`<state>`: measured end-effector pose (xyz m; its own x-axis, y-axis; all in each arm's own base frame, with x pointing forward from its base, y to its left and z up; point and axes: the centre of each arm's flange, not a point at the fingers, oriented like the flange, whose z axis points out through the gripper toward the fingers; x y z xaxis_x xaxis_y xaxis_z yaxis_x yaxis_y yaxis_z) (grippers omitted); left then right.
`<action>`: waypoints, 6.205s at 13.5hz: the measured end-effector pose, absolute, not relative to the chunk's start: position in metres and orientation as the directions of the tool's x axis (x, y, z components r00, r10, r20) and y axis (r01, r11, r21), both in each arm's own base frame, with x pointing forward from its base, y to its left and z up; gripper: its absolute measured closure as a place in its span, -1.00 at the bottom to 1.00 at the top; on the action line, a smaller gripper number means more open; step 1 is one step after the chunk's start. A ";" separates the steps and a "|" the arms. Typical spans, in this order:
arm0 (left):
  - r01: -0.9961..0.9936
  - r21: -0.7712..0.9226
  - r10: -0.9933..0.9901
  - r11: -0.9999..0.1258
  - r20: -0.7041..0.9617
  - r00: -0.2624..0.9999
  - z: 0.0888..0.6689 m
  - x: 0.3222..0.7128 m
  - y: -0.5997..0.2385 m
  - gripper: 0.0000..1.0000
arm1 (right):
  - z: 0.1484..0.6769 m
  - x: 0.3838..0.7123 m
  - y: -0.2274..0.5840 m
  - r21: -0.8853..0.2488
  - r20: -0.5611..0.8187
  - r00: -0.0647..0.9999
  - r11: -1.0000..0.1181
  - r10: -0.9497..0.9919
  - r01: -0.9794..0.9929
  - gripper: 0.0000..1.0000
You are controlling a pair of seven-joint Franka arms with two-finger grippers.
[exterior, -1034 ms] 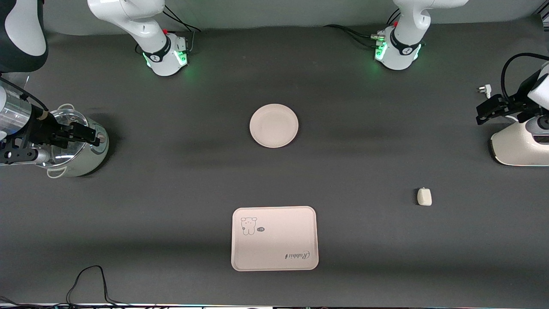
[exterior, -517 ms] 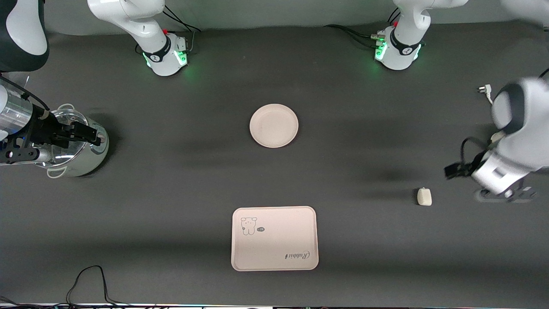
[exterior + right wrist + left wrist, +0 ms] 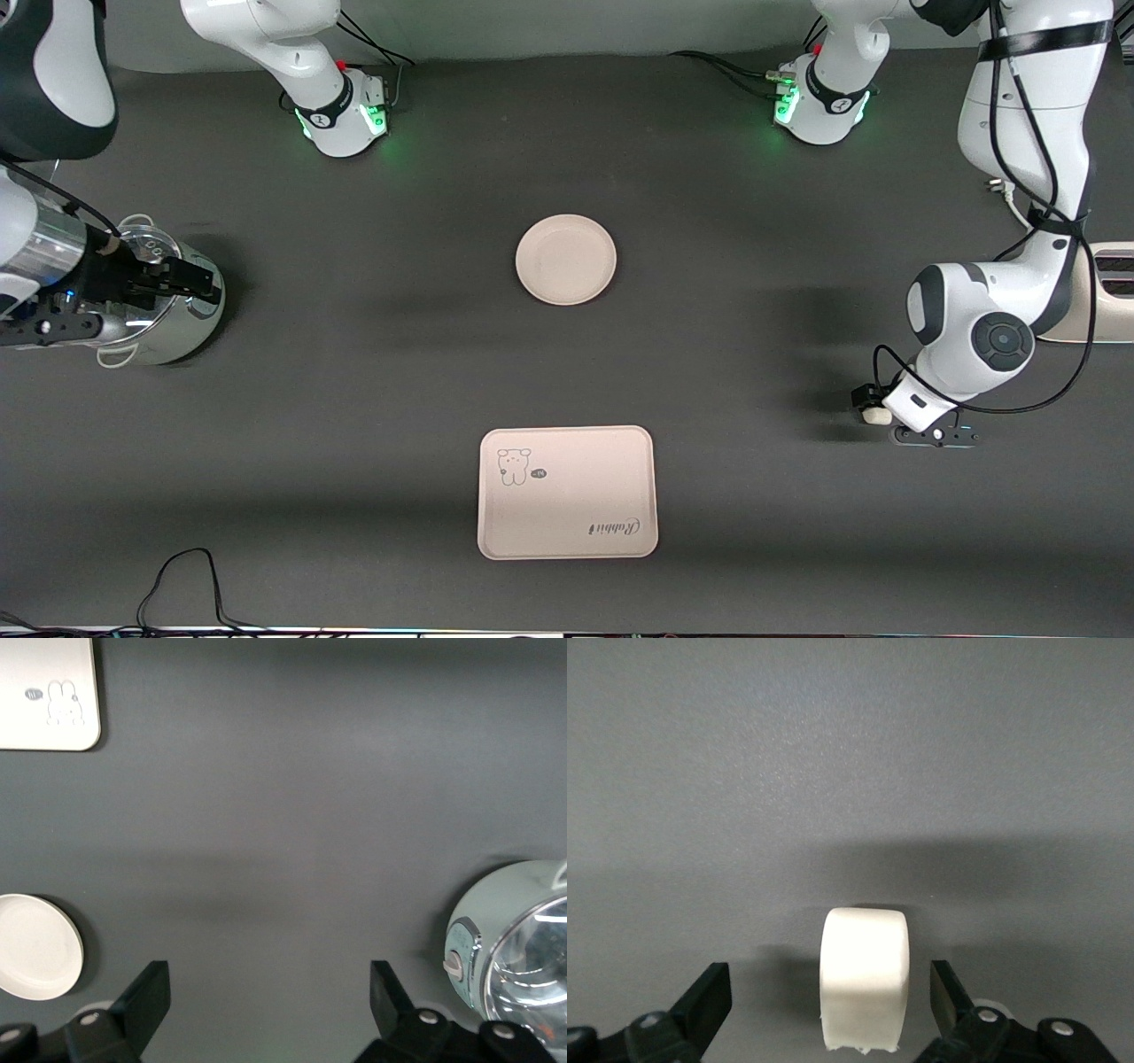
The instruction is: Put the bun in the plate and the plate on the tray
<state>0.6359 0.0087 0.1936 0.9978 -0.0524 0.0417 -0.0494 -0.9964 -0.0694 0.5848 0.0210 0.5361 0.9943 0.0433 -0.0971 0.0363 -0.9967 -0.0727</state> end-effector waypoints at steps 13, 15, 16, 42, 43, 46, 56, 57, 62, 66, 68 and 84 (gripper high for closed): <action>0.013 -0.024 0.013 -1.000 -0.011 1.000 0.252 0.637 -0.020 0.74 | 0.320 0.602 0.166 -0.351 -0.423 0.888 -0.936 0.179 0.022 -0.81; 0.104 0.054 0.101 -0.993 -0.054 0.993 0.346 0.624 -0.065 0.73 | 0.309 0.607 0.164 -0.351 -0.416 0.894 -0.936 0.164 0.008 -0.96; 0.145 0.086 0.139 -0.986 -0.067 0.988 0.394 0.609 -0.090 0.73 | 0.300 0.609 0.166 -0.345 -0.417 0.897 -0.939 0.150 -0.003 -1.00; 0.342 -0.082 0.336 -0.936 0.073 0.939 0.223 0.352 -0.542 -1.00 | 0.200 0.547 0.151 -0.216 -0.482 0.876 -0.972 0.021 -0.096 -1.00; 0.345 -0.089 0.339 -0.934 0.076 0.938 0.225 0.354 -0.542 -1.00 | 0.201 0.546 0.153 -0.217 -0.481 0.876 -0.972 0.025 -0.091 -1.00; 0.372 -0.119 0.362 -0.921 0.098 0.927 0.237 0.369 -0.536 -1.00 | 0.211 0.540 0.180 -0.242 -0.474 0.878 -0.968 0.057 -0.068 -1.00; 0.315 -0.121 0.309 -0.941 0.067 0.949 0.371 0.589 -0.260 -1.00 | 0.210 0.437 0.300 -0.276 -0.483 0.863 -0.961 0.148 0.011 -1.00; 0.292 -0.109 0.289 -0.950 0.047 0.956 0.385 0.602 -0.218 -1.00 | 0.202 0.430 0.309 -0.275 -0.470 0.872 -0.961 0.135 0.000 -1.00; 0.173 -0.088 0.174 -0.981 -0.011 0.985 0.433 0.620 -0.069 -1.00 | 0.164 0.412 0.338 -0.285 -0.424 0.904 -0.956 0.060 -0.070 -1.00; 0.150 -0.050 0.151 -0.987 -0.023 0.988 0.507 0.601 -0.030 -1.00 | 0.158 0.417 0.341 -0.277 -0.397 0.917 -0.957 0.035 -0.084 -0.96; 0.141 -0.045 0.142 -0.989 -0.024 0.990 0.535 0.593 0.002 -1.00 | 0.160 0.417 0.346 -0.273 -0.388 0.922 -0.957 0.017 -0.097 -0.87; 0.113 -0.007 0.113 -0.994 -0.032 0.993 0.579 0.569 0.059 -1.00 | 0.175 0.420 0.364 -0.256 -0.373 0.925 -0.949 -0.079 -0.184 0.90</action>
<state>0.5687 0.0594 0.5787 0.9931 0.1127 -0.0324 0.1126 -0.9936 -0.0075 0.4198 0.3635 0.1746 0.9247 -0.0786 -0.3725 -0.1840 -0.9489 -0.2564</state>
